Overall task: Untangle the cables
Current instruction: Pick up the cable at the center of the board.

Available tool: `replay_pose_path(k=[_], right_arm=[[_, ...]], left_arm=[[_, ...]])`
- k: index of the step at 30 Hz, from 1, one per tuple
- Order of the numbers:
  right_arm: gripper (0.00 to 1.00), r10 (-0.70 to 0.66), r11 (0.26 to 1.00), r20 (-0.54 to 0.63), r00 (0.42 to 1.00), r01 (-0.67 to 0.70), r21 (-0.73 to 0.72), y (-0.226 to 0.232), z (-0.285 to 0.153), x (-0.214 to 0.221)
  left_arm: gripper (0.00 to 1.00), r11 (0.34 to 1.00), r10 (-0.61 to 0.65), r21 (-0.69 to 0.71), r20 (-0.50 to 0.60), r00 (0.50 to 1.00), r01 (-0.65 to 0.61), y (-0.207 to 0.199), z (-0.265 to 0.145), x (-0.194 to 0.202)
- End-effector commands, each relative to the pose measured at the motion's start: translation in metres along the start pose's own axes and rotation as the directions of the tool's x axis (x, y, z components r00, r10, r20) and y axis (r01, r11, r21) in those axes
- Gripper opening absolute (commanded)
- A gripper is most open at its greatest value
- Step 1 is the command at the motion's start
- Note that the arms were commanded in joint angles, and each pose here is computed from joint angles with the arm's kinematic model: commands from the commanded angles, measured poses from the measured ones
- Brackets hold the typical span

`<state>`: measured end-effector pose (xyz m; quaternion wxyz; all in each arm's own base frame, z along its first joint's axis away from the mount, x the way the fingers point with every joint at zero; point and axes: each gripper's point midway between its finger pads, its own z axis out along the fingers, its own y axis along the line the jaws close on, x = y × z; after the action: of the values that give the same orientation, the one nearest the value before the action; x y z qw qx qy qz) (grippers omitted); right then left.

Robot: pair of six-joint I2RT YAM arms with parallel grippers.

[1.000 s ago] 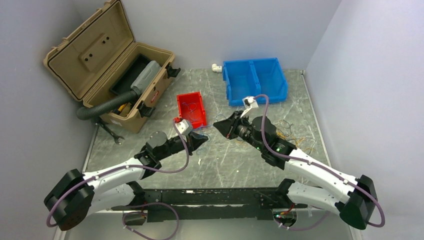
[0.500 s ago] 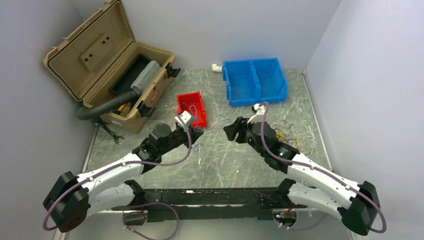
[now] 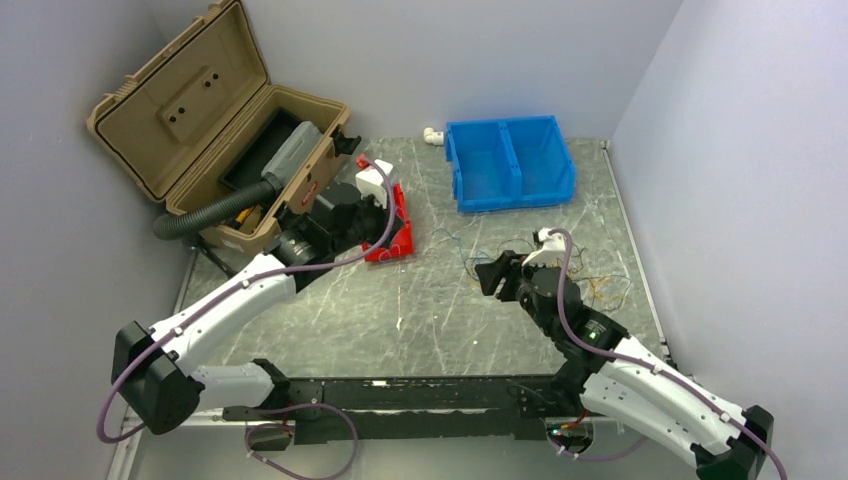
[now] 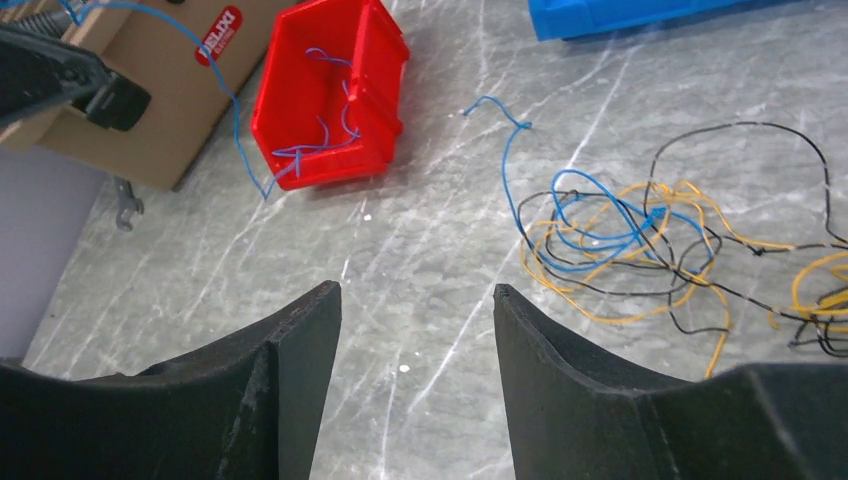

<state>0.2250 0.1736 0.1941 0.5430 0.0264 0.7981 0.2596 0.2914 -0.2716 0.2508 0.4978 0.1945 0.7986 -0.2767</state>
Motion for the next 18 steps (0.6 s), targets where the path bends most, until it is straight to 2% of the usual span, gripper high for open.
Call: replay_pose_path(k=[1,3,10,18], right_arm=[[0.60,-0.008,1.000,0.014,1.000,0.007,0.027,-0.013,-0.007,0.005],[0.60,-0.008,1.000,0.023,1.000,0.007,0.021,-0.014,-0.009,0.004],[0.59,-0.034,0.999,0.035,0.999,0.033,0.024,-0.011,-0.016,-0.009],[0.60,-0.021,1.000,0.065,0.998,0.020,0.009,-0.010,-0.025,-0.019]], left_arm=[[0.00,0.997,-0.033,-0.076,0.009,0.999,0.033,0.020,-0.008,-0.015],[0.00,0.993,-0.024,-0.112,0.042,0.999,0.029,0.028,-0.008,-0.031],[0.00,0.979,0.012,-0.205,0.042,0.999,-0.003,0.052,0.018,-0.061],[0.00,0.967,-0.016,-0.254,-0.034,0.999,0.007,0.082,0.066,-0.045]])
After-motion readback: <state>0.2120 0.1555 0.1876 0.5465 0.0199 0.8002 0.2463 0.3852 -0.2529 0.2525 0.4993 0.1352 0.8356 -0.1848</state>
